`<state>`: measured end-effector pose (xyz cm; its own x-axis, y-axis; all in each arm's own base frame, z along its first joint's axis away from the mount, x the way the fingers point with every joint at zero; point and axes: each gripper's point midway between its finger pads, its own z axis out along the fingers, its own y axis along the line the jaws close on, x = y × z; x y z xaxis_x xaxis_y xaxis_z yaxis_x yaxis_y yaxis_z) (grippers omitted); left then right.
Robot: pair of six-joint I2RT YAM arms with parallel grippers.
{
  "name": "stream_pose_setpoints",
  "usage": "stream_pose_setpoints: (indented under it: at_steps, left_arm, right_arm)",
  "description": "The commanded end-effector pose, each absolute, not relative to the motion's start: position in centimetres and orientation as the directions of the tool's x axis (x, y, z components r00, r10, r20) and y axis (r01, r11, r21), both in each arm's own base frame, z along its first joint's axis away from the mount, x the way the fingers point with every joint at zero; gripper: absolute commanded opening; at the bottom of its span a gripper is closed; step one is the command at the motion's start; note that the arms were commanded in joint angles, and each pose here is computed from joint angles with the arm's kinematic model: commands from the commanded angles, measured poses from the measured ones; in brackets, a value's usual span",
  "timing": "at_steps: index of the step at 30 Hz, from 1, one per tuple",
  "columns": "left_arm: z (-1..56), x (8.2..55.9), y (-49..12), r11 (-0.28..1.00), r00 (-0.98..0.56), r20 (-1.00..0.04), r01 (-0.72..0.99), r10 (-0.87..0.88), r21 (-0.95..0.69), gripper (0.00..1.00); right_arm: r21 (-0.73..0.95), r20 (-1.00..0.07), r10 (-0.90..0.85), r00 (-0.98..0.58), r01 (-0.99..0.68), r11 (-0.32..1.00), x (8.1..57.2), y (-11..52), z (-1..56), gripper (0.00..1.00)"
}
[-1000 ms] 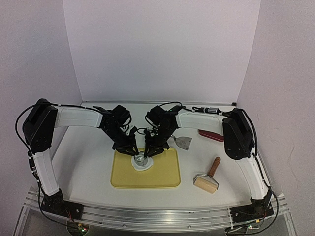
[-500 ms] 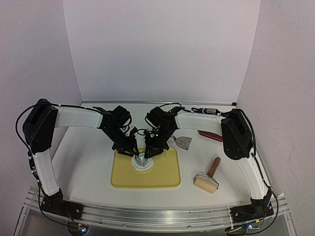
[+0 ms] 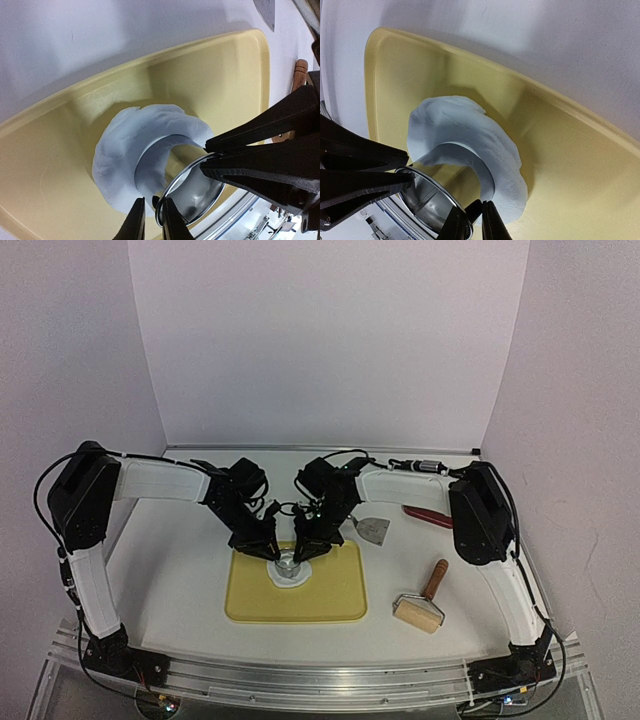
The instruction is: Roll out the dumpling wrappers from the dough
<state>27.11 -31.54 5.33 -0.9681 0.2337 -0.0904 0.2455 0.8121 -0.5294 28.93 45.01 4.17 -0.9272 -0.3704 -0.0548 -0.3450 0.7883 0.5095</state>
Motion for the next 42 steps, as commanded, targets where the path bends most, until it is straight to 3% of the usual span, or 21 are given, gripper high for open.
stream_pose_setpoints:
  at_steps: [1, 12, 42]
  left_arm:
    - [3.2, 26.0, -30.7, 0.82, -0.963, -0.053, 0.254, 0.266, -0.512, 0.09]
    - [-0.3, 24.4, -29.2, 0.843, -0.958, 0.007, 0.248, 0.286, -0.477, 0.0]
    - [-11.6, 18.1, -24.6, 0.921, -0.914, 0.237, 0.256, 0.329, -0.294, 0.0]
  right_arm:
    - [0.469, -0.022, -0.389, -0.921, -0.353, 0.809, 28.4, 44.3, 1.7, 0.1]
    - [0.409, 0.079, -0.37, -0.925, -0.309, 0.859, 27.1, 42.4, -2.6, 0.0]
    - [0.096, 0.394, -0.226, -0.891, -0.205, 0.974, 20.8, 31.5, -15.9, 0.0]
